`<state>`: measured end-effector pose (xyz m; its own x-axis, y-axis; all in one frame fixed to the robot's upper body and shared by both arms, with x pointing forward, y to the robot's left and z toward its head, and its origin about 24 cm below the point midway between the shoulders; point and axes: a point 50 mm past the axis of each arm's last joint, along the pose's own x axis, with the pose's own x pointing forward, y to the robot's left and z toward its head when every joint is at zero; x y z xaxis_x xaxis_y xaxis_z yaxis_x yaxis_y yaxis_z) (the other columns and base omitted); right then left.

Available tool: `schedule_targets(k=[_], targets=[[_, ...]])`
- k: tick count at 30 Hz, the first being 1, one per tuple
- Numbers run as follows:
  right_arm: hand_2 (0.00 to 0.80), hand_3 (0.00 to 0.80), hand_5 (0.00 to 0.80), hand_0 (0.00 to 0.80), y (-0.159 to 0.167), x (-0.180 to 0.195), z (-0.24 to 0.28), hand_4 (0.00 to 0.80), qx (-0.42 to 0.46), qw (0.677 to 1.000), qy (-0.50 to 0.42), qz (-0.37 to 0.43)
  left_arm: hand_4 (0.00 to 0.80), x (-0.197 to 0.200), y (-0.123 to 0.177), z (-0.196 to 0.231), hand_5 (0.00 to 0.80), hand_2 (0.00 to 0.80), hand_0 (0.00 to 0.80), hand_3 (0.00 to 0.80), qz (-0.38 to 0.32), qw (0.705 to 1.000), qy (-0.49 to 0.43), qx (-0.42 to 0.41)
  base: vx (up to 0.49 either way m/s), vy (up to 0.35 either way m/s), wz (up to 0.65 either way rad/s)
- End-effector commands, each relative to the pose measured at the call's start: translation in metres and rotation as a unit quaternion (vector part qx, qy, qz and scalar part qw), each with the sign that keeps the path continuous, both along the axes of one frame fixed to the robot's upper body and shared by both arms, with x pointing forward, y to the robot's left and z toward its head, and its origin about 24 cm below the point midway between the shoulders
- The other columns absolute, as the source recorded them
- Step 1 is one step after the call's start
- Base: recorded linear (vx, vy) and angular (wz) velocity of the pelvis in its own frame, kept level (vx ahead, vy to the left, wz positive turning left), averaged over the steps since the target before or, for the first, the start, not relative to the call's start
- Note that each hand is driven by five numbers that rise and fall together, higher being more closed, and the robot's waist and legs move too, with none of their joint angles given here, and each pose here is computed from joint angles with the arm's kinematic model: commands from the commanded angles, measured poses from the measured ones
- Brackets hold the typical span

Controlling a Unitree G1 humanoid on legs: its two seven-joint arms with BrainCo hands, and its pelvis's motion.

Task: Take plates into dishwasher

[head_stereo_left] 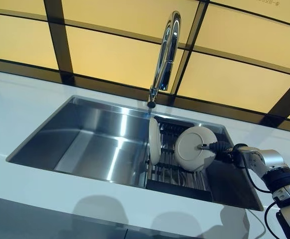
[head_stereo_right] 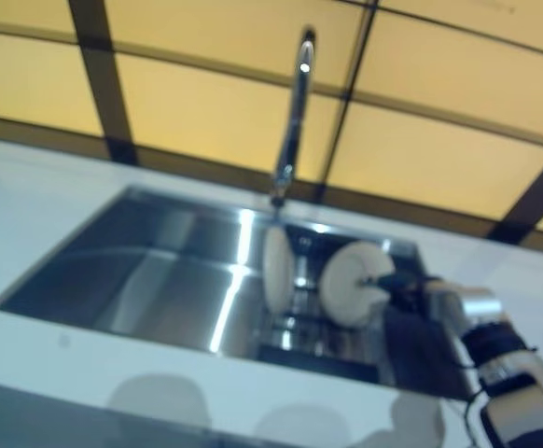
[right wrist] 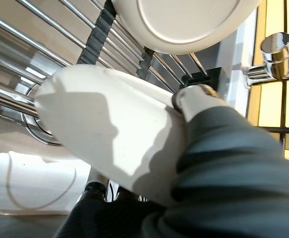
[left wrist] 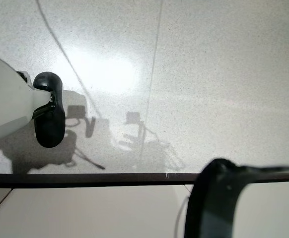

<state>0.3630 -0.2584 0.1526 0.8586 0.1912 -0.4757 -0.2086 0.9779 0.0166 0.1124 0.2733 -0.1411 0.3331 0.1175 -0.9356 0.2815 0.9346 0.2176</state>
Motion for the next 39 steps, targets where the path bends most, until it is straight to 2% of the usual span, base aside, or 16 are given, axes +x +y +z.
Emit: schedule_targets(k=[1, 12, 26, 39], targets=[[0.800, 0.800, 0.800, 0.800, -0.004, 0.012, 0.045, 0.800, -0.049, 0.996, -0.070, -0.009, 0.000, -0.001, -0.002, -0.002, 0.000, 0.000, 0.000, 0.000, -0.020, 1.000, 0.015, 0.008, 0.000, 0.000, 0.00], [0.800, 0.800, 0.800, 0.800, -0.012, 0.016, 0.070, 0.800, -0.053, 0.990, -0.122, -0.044, 0.000, -0.002, -0.003, -0.003, 0.000, 0.000, 0.000, 0.000, -0.028, 0.999, 0.017, 0.010, -0.018, 0.000, 0.00], [0.800, 0.800, 0.800, 0.800, -0.029, 0.009, 0.131, 0.800, -0.058, 0.965, -0.227, -0.121, 0.000, -0.003, -0.006, -0.005, 0.000, 0.000, 0.000, 0.000, -0.051, 0.998, 0.031, 0.016, -0.020, 0.018, -0.06], [0.800, 0.800, 0.800, 0.800, -0.053, -0.006, 0.144, 0.800, -0.057, 0.956, -0.240, -0.161, 0.000, 0.007, -0.005, -0.003, 0.000, 0.000, 0.000, 0.000, -0.072, 0.996, 0.038, 0.033, -0.037, 0.044, -0.19]])
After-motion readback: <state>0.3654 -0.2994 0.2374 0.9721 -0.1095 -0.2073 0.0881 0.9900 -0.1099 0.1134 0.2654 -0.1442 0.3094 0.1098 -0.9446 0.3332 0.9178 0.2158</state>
